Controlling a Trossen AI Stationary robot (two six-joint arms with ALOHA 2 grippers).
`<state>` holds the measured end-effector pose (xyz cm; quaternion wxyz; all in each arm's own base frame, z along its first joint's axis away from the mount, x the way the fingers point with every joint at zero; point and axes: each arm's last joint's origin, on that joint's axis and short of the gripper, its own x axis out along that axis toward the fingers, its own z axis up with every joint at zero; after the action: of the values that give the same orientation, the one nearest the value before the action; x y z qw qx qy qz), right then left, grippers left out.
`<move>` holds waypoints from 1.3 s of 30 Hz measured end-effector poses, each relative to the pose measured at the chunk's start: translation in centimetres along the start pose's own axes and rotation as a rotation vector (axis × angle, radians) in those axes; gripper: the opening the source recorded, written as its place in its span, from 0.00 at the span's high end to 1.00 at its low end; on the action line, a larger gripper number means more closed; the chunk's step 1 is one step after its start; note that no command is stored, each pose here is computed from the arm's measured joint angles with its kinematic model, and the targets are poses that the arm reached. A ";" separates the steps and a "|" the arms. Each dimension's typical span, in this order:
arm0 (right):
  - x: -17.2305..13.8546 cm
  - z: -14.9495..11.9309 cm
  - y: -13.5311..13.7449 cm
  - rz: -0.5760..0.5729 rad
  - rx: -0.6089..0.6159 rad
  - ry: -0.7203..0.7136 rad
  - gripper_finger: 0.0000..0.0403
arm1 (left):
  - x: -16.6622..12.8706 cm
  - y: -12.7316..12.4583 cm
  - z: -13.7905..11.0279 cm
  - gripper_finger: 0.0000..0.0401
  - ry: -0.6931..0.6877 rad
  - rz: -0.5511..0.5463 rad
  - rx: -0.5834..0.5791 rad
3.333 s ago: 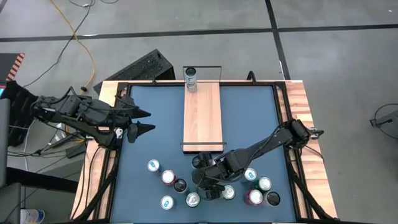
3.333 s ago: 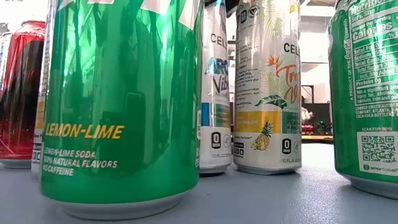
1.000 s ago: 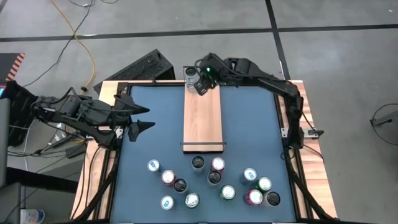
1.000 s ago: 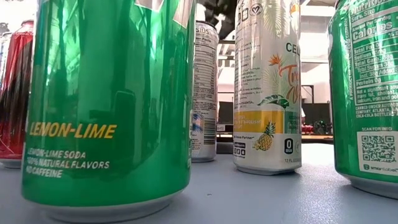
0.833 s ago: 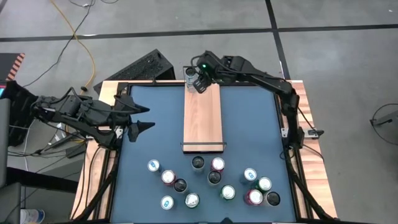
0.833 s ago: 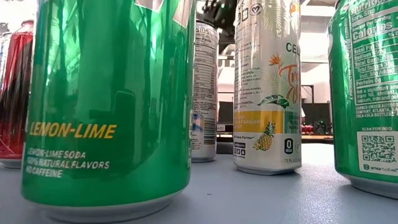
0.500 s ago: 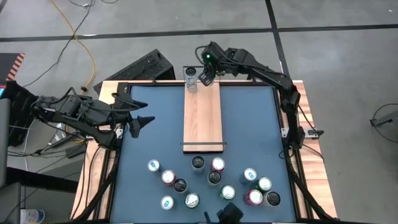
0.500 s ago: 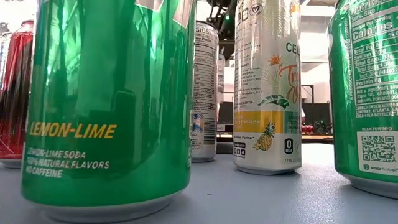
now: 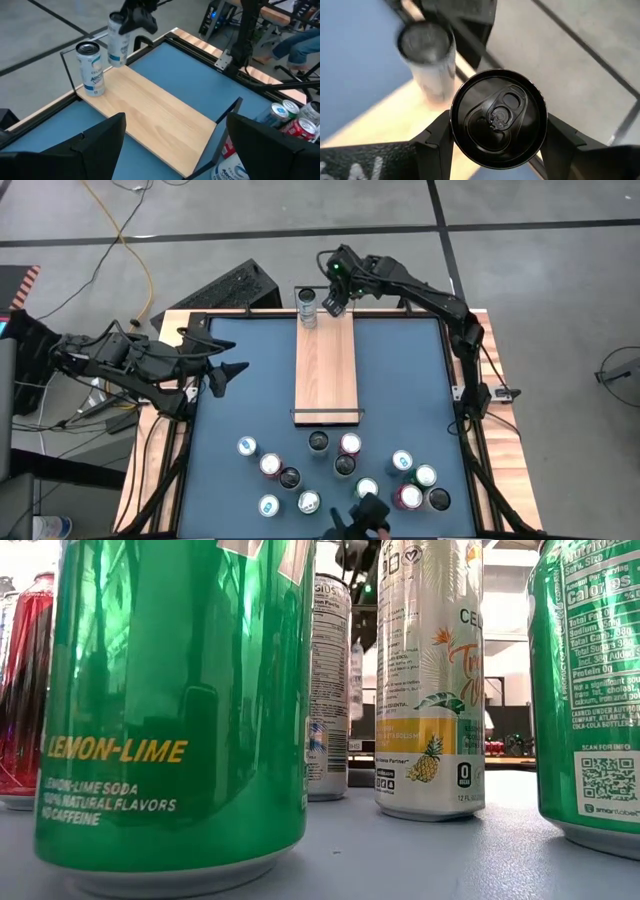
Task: Place canned beverage on shelf
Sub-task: Put the bottom white blue soda can on the shelf aligned with the other white blue soda can
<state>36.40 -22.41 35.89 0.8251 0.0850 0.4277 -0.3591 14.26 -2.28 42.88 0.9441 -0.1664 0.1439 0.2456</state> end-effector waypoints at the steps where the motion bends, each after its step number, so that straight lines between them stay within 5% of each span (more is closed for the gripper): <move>1: 0.3 -0.2 0.1 -0.001 -0.015 0.009 0.47 | 0.0 0.0 0.0 0.17 0.000 0.000 0.000; 21: 4.8 -0.6 0.8 0.089 -0.053 0.028 0.46 | 0.5 0.8 0.4 0.17 0.000 0.039 -0.033; 39: 5.2 -0.5 0.5 0.105 -0.058 0.020 0.46 | 0.6 0.8 0.4 0.17 0.000 0.041 -0.044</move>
<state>38.40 -24.51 31.55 0.8406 0.0872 0.4412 -0.3018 14.42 -1.23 42.85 0.9349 -0.1842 0.1417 0.2683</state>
